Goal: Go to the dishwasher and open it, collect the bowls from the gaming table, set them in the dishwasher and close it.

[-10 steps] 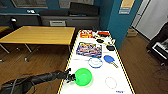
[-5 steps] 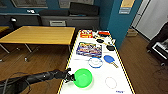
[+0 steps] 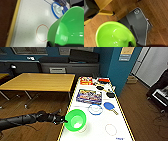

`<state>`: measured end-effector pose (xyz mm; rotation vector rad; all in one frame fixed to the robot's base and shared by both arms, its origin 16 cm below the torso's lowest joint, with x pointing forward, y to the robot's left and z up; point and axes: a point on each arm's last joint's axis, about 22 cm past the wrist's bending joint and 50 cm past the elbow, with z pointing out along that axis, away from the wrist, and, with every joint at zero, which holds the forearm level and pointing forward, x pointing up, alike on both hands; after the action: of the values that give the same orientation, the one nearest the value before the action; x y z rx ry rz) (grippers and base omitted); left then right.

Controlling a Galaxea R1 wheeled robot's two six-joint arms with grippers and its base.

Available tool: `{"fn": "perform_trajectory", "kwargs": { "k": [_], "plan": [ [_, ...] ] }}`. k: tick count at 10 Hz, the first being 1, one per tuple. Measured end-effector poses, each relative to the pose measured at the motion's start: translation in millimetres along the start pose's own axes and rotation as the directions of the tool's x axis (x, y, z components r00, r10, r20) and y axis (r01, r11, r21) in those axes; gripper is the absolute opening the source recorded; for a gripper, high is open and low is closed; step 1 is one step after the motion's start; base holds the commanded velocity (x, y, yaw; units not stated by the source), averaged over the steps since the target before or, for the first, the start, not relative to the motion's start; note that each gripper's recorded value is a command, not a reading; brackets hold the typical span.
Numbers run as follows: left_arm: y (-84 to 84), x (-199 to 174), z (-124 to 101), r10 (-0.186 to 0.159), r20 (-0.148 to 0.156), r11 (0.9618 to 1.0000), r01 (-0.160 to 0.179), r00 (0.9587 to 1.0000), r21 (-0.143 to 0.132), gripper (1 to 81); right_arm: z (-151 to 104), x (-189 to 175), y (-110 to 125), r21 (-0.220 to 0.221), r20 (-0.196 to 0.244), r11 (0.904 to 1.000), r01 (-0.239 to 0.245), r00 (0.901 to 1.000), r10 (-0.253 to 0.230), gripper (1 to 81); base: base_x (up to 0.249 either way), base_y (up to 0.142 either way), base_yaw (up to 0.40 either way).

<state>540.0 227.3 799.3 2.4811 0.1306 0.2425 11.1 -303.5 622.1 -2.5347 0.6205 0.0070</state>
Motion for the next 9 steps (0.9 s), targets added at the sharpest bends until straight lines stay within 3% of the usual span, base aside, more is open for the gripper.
{"fn": "perform_trajectory", "kwargs": {
  "k": [1,4,6,8,9],
  "plan": [
    [-24.5,-3.4,-28.0,-0.002,-0.022,0.9993,0.003,0.9998,0.036,1.0,-2.0,0.4,2.5,-0.005,-0.001,1.0,0.0,1.0,0.0,1.0,0.0,0.0,0.0],
    [-53.6,-26.3,-93.5,0.057,-0.056,0.9954,-0.052,0.9968,0.081,1.0,-5.0,2.3,6.2,-0.013,-0.003,0.9999,-0.001,1.0,0.001,1.0,0.0,0.0,0.0],
    [-71.8,-46.3,-130.9,0.112,-0.065,0.9873,-0.104,0.9915,0.121,1.0,-5.9,1.7,7.6,-0.016,-0.004,0.9999,-0.002,1.0,0.002,1.0,0.0,0.0,0.0],
    [-91.5,-85.8,-136.8,0.141,-0.01,0.9803,-0.139,0.9899,0.141,1.0,-6.9,-1.6,16.7,-0.033,0.002,0.9995,0.0,1.0,0.0,1.0,0.0,0.0,0.0],
    [-102.6,-106.9,-132.4,0.139,0.019,0.98,-0.14,0.9902,0.141,1.0,-7.9,-0.4,25.1,-0.049,0.0,0.9988,0.005,1.0,-0.005,1.0,0.0,0.0,0.0]
  ]
}}
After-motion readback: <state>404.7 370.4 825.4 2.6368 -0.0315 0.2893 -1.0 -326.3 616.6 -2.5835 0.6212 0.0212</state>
